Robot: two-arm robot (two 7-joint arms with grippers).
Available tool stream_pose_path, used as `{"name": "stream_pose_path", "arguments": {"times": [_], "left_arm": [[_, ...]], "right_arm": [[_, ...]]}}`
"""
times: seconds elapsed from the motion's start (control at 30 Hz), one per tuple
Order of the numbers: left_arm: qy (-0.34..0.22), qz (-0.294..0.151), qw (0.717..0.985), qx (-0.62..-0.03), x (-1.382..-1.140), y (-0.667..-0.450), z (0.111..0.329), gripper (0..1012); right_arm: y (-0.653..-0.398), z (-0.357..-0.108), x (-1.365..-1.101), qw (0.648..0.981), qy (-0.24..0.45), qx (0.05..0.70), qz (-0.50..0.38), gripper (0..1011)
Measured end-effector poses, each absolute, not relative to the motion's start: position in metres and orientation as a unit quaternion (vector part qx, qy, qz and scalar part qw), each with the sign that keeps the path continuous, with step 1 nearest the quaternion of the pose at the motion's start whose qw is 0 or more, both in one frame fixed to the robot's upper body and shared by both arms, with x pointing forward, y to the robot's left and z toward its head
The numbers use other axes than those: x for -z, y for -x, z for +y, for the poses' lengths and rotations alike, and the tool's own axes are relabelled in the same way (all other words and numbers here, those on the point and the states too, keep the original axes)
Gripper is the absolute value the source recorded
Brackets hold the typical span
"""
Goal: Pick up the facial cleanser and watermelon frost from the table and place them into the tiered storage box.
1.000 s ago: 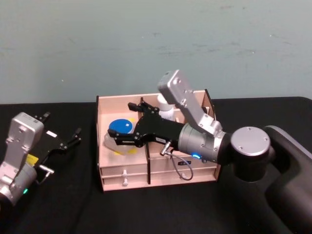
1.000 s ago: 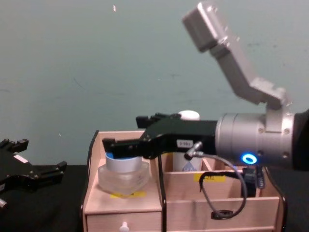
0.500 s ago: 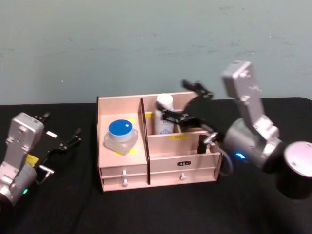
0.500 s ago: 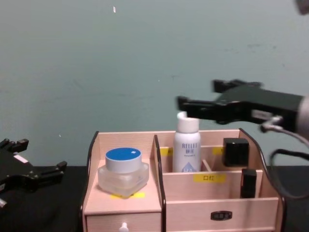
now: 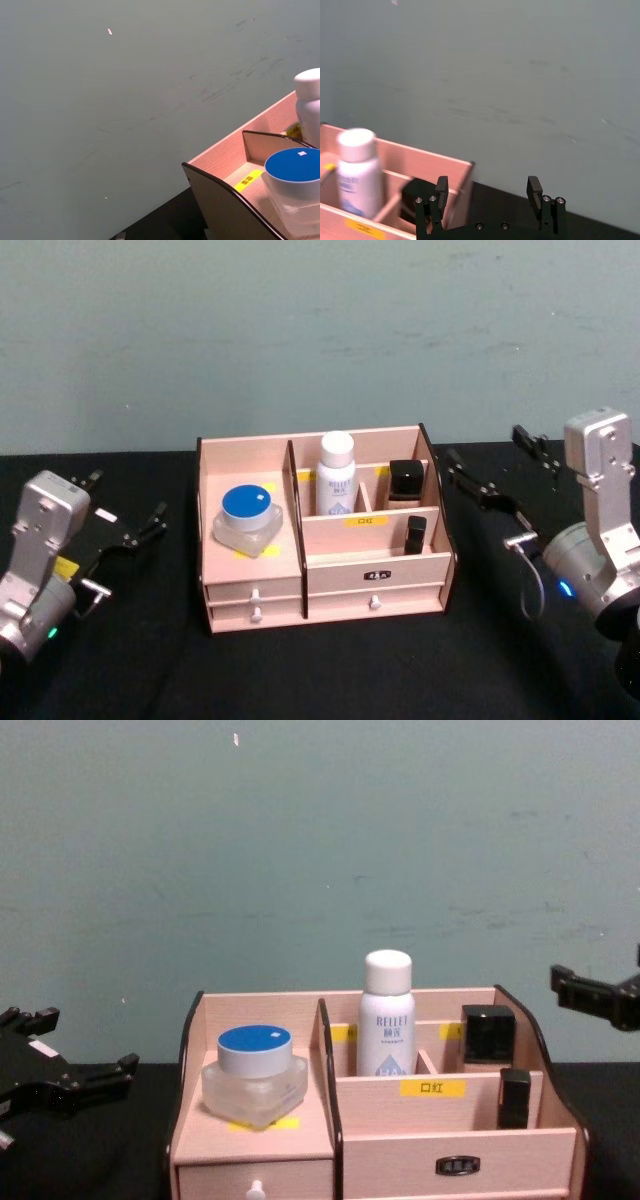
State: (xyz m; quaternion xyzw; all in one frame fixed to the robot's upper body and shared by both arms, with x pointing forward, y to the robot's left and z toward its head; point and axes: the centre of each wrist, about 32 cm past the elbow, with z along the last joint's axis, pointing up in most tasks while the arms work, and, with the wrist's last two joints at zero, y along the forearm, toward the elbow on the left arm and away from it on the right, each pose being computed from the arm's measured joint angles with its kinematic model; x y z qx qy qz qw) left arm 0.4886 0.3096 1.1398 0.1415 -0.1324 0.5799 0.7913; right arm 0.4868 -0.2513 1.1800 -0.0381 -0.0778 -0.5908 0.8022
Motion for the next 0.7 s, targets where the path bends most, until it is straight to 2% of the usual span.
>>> {"name": "stream_pose_path", "arguments": {"times": [0.2,0.7], "left_arm": [[-0.142,-0.132,0.791,-0.58,-1.1398,-0.4886,0.3097,1010],[-0.141,-0.132,0.791,-0.58,-1.1398,-0.4886,0.3097,1010]], "right_arm": [[-0.4888,-0.2577,-1.1692,0.787,0.052,0.611,-0.061,1002],[-0.4886,-0.2566,-1.1714,0.79,0.05,0.608,-0.065,1002]]}}
